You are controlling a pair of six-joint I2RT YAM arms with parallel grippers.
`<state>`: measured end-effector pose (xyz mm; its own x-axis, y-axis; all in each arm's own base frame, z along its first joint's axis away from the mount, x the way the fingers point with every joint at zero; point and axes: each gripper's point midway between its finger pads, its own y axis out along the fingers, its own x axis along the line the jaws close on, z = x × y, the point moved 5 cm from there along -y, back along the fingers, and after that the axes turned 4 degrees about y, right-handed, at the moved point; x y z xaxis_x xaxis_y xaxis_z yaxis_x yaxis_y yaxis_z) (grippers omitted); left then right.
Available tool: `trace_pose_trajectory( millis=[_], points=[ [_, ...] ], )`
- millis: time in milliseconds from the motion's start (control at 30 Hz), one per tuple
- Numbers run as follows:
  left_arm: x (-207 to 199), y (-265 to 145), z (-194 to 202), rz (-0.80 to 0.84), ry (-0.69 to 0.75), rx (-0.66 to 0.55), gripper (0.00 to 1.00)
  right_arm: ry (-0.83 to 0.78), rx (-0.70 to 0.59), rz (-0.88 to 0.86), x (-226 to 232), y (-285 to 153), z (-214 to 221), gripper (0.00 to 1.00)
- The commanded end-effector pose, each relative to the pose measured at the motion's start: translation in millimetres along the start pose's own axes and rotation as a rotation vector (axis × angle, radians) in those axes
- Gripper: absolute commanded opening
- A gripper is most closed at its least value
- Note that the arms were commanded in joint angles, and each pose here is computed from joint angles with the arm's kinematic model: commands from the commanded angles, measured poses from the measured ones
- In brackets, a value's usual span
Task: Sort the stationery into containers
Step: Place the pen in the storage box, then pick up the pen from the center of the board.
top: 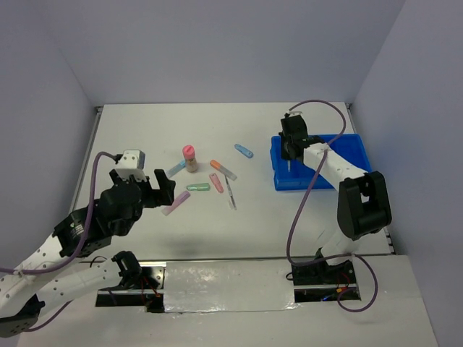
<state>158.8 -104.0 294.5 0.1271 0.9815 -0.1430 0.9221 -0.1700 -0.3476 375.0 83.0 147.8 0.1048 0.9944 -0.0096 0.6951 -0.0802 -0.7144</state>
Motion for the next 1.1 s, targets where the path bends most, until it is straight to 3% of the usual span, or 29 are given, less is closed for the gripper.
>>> trace_pose_trajectory(
  millis=[0, 167, 233, 267, 367, 633, 867, 1000, 1067],
  points=[
    [-6.6, -6.1, -16.1, 0.058, -0.027, -0.048, 0.99, 0.001, -0.010, -0.020, 4.8, -0.9, -10.2, 0.15],
    [-9.9, 1.1, -9.3, 0.040, -0.004, -0.009, 0.99, 0.002, 0.023, -0.013, 3.6, 3.4, 0.7, 0.23],
    [-12.2, 4.2, -6.6, 0.036, 0.012, 0.011, 0.99, 0.004, 0.023, -0.018, 3.7, -0.6, 1.0, 0.43],
    [-13.2, 5.5, -5.3, 0.034, 0.015, 0.017, 0.99, 0.009, 0.023, -0.020, 3.5, -3.1, 0.8, 0.61],
    [-16.7, 9.5, -3.4, 0.031, 0.026, 0.035, 0.99, 0.021, 0.028, -0.012, 1.3, -9.5, -0.9, 0.72],
    [-20.6, 16.7, 1.0, 0.011, 0.028, 0.058, 0.99, 0.064, -0.052, -0.124, 11.0, -58.8, -19.7, 0.74],
    [-20.8, 28.1, 9.2, -0.090, -0.069, 0.087, 0.99, -0.073, -0.050, -0.354, 87.6, -108.8, 24.1, 0.74],
    [-25.1, 34.8, 19.4, -0.127, -0.120, 0.138, 0.99, -0.109, -0.015, -0.414, 124.9, -116.1, 57.0, 0.68],
    [-30.0, 37.5, 23.8, -0.116, -0.131, 0.161, 0.99, -0.134, 0.007, -0.444, 142.9, -111.5, 73.4, 0.56]
  ],
)
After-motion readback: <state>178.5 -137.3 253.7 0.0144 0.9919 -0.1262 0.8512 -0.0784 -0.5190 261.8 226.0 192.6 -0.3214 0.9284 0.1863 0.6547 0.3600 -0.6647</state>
